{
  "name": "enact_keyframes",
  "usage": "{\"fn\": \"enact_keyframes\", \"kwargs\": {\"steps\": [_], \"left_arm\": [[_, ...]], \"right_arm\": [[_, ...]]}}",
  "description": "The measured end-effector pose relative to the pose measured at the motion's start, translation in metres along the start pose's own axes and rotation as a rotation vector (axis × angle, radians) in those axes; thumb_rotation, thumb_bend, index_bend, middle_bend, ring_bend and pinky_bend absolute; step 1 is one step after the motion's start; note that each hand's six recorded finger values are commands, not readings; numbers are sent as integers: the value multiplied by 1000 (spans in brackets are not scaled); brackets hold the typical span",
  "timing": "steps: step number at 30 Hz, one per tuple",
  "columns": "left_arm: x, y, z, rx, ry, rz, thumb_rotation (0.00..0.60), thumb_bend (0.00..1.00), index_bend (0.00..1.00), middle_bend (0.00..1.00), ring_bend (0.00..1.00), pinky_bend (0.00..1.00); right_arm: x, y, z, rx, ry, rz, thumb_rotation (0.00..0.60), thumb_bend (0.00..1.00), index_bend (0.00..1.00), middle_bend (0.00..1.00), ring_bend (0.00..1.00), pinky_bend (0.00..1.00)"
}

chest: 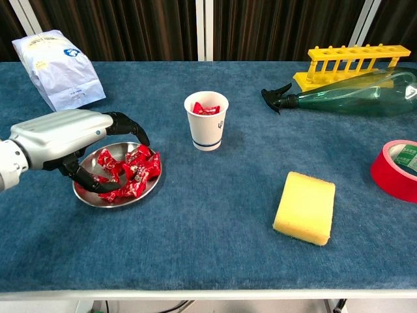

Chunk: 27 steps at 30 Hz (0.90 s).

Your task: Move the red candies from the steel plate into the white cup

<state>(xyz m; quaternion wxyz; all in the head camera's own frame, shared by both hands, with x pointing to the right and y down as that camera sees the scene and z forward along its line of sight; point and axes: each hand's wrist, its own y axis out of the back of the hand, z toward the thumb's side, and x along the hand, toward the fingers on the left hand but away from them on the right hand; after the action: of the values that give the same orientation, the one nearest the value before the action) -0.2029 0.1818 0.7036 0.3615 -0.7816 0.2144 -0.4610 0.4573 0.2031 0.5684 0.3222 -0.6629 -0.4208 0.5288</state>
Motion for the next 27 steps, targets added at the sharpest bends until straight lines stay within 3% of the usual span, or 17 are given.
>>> {"fn": "enact_keyframes", "kwargs": {"steps": [10,27], "left_arm": [[6,3,4,17,37,-27,600,202,283,153,56,186],[19,-3,-2,35,73,-57,600,246,380,139,51,186]], "right_arm": [[0,-1,0,2,1,7,600,280,8,4,0,0],[0,-1,0,5,-4,3,600,280,8,1,0,0]]}}
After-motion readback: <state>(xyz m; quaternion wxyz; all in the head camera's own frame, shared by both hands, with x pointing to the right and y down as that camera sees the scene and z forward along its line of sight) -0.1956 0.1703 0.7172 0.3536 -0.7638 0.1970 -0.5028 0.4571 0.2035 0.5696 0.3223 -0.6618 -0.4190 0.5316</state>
